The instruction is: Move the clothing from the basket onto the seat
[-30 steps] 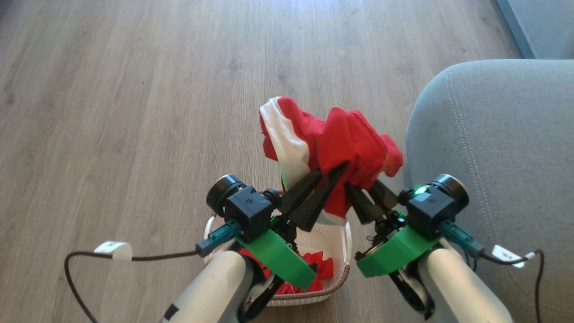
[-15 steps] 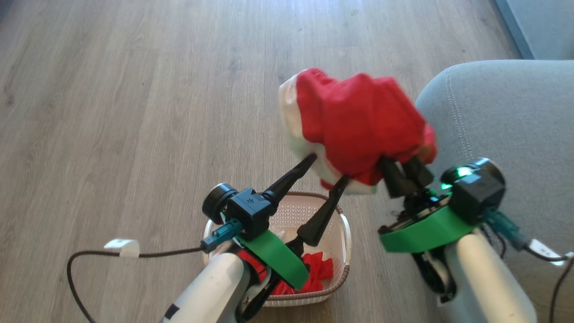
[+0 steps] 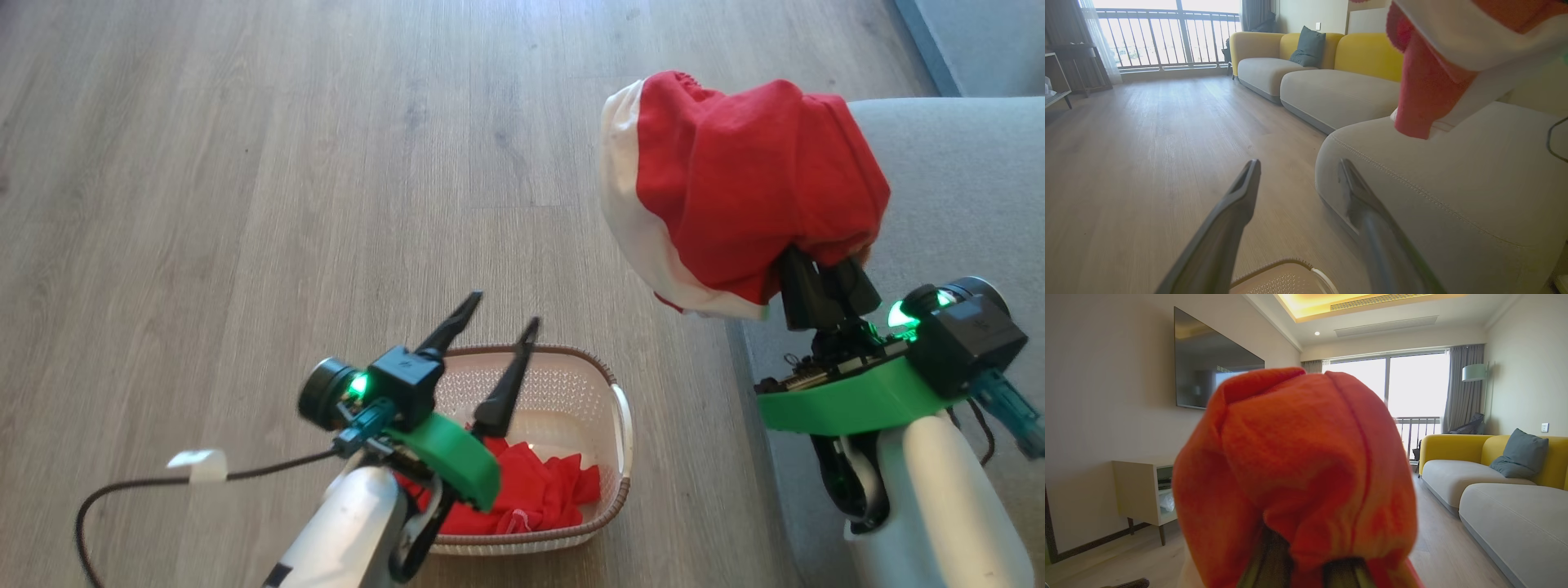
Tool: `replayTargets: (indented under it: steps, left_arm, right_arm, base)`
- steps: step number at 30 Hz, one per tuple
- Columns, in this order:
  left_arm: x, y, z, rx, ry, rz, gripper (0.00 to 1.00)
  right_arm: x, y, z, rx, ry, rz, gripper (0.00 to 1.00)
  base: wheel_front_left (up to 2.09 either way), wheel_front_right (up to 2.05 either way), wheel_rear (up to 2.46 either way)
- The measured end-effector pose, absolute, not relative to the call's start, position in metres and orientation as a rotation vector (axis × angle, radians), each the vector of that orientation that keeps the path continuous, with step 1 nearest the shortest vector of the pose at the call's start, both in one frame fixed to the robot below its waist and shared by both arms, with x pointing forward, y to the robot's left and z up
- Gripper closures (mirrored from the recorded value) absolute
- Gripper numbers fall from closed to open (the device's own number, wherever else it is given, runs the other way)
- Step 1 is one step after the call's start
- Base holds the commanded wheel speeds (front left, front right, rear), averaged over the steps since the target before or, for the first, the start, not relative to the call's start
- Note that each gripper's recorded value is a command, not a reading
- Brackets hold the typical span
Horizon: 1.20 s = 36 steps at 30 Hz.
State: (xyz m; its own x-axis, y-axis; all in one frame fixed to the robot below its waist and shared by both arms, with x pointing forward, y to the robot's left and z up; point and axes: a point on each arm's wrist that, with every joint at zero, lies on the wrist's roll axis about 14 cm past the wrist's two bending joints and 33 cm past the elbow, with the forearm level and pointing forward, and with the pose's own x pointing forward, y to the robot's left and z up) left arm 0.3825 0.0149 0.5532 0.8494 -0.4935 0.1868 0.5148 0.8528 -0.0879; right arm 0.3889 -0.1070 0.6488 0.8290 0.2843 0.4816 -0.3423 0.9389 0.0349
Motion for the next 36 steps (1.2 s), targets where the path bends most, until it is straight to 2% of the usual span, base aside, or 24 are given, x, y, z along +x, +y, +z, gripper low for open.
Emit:
replayTargets:
  steps: [14, 36]
  left_arm:
    - [0.382, 0.062, 0.516, -0.133, -0.066, -0.361, 0.0]
    - [0.381, 0.081, 0.497, -0.112, -0.022, -0.291, 0.0]
  right_arm:
    - [0.38, -0.137, 0.643, 0.116, -0.483, 0.245, 1.0]
    - [0.378, -0.161, 0.627, 0.113, -0.443, 0.17, 1.0]
  base:
    - [0.0, 0.0, 0.0]
    - [0.0, 0.0, 0.0]
